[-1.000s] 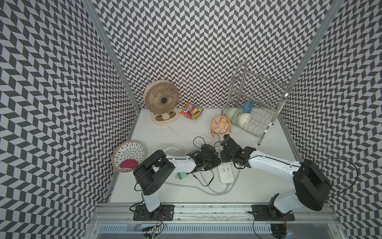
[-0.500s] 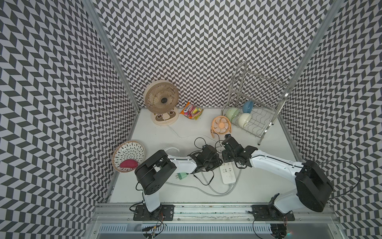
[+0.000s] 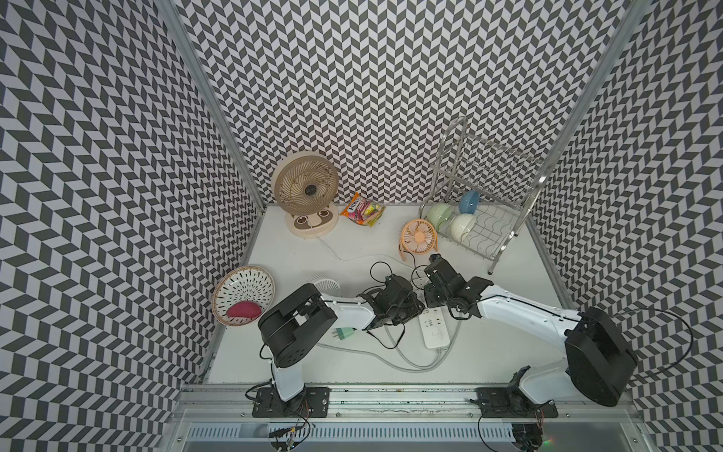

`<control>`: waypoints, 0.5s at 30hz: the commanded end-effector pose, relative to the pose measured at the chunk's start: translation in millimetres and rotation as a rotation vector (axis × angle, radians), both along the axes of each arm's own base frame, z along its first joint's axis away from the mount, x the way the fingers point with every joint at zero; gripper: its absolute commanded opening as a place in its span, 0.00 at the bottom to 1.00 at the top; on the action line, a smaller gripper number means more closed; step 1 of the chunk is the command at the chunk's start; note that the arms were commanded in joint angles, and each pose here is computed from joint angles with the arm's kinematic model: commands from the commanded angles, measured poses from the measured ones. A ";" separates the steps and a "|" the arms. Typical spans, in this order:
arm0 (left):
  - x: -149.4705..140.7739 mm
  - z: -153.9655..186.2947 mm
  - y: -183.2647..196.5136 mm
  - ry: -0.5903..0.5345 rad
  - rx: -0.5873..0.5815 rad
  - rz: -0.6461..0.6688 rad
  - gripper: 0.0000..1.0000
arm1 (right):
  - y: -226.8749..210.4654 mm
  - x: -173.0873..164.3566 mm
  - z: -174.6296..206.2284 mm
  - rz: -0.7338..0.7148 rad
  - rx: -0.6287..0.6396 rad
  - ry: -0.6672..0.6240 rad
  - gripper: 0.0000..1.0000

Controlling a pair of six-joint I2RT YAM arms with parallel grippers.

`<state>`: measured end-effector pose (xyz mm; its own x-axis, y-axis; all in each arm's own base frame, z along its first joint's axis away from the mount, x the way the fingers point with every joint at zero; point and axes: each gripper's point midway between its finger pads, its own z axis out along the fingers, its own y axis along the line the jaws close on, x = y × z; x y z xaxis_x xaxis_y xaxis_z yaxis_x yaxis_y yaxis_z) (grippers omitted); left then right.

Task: Unplug the desk fan from the power strip
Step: Remove the plug from the socket.

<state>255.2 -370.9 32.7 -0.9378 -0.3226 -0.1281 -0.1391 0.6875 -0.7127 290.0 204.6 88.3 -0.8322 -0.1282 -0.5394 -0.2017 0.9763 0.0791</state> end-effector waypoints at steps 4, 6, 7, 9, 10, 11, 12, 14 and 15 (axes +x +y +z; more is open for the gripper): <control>-33.8 -80.4 61.0 0.159 0.297 0.043 0.35 | 75.4 -6.5 63.0 0.192 0.286 -0.108 0.19; -34.8 -79.2 60.9 0.159 0.290 0.045 0.35 | 81.2 -8.8 72.2 0.208 0.315 -0.114 0.20; -34.9 -78.7 60.9 0.160 0.291 0.043 0.35 | 75.3 -4.5 76.0 0.175 0.309 -0.132 0.20; -32.6 -75.9 60.3 0.149 0.292 0.044 0.35 | 52.5 10.2 76.5 0.087 0.255 -0.172 0.20; -32.6 -76.3 60.7 0.147 0.293 0.044 0.35 | 42.8 15.4 73.1 0.059 0.229 -0.173 0.20; -33.3 -76.9 61.0 0.149 0.293 0.042 0.35 | 37.9 18.1 69.5 0.047 0.206 -0.169 0.20; -34.5 -77.6 61.0 0.153 0.289 0.042 0.35 | 36.5 19.0 66.4 0.049 0.186 -0.162 0.20; -35.5 -78.7 61.1 0.157 0.281 0.046 0.35 | 49.1 14.3 65.3 0.091 0.210 -0.129 0.20; -35.5 -79.6 60.6 0.160 0.282 0.044 0.35 | 60.7 8.9 68.8 0.126 0.235 -0.128 0.20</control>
